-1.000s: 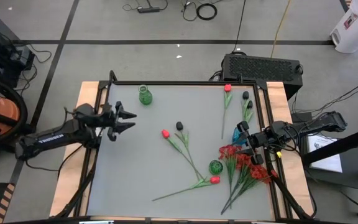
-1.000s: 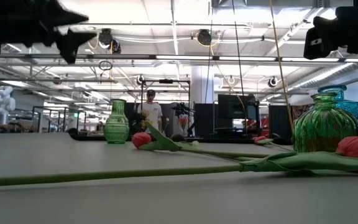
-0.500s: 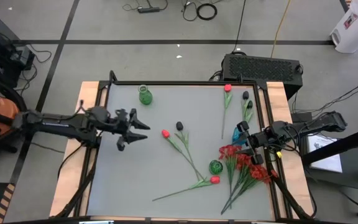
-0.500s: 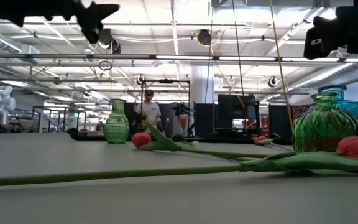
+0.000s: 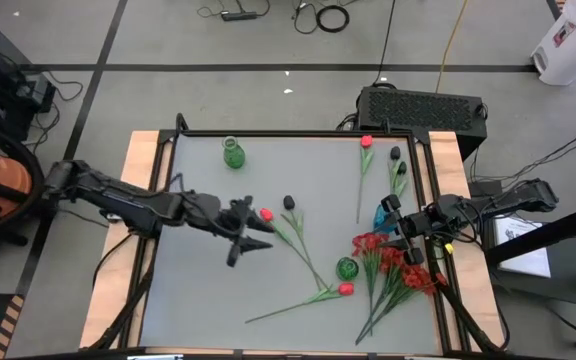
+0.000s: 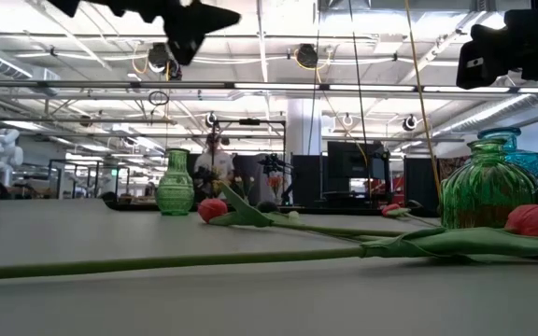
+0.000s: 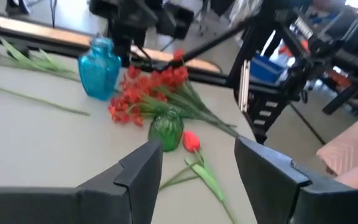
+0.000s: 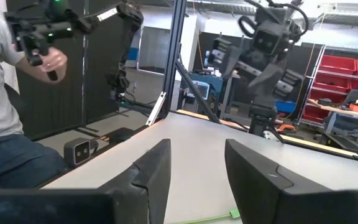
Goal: Sort flowers into vase by color
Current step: Put the bottom pink flower into the top green vase
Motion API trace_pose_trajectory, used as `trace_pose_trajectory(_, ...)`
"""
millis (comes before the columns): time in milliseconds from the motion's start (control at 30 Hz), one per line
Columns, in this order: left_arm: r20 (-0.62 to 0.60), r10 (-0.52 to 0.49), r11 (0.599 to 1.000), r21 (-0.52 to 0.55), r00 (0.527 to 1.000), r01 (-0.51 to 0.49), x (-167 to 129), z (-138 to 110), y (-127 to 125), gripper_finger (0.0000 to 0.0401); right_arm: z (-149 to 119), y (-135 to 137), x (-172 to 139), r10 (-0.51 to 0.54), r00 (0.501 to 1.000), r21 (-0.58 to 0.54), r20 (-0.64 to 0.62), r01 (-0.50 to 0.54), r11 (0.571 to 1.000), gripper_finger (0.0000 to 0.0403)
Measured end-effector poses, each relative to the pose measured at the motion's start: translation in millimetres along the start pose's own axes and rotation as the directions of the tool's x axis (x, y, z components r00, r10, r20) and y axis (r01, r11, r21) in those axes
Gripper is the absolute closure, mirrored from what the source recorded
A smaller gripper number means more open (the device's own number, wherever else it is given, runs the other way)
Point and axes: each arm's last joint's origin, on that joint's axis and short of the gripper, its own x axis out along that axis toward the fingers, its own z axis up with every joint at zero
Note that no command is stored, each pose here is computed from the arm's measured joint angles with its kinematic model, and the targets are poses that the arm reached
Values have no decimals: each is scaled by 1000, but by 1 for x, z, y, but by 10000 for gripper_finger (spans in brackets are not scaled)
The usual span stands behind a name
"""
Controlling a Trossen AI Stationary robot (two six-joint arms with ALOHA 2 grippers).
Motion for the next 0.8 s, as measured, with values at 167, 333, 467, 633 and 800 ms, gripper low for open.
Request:
trace_pose_trajectory(167, -78, -6, 1000, 11, 997, 6, 29, -11, -10, 193, 0, 0, 0, 0, 1000, 0, 0, 0, 1000, 259)
trace_pose_trajectory(333, -159, -26, 999, 26, 987, 31, 51, -28, -20, 193, 0, 0, 0, 0, 1000, 0, 0, 0, 1000, 259)
trace_pose_trajectory(467, -217, -30, 999, 33, 976, 39, 64, -44, -25, 193, 0, 0, 0, 0, 1000, 0, 0, 0, 1000, 259)
trace_pose_trajectory(633, -237, 13, 999, 53, 971, -1, 79, -64, -30, 193, 0, 0, 0, 0, 1000, 0, 1, 0, 1000, 259)
trace_pose_trajectory(800, -202, 54, 997, 56, 978, -43, 90, -78, -36, 193, 0, 0, 0, 0, 1000, 0, 0, 0, 1000, 259)
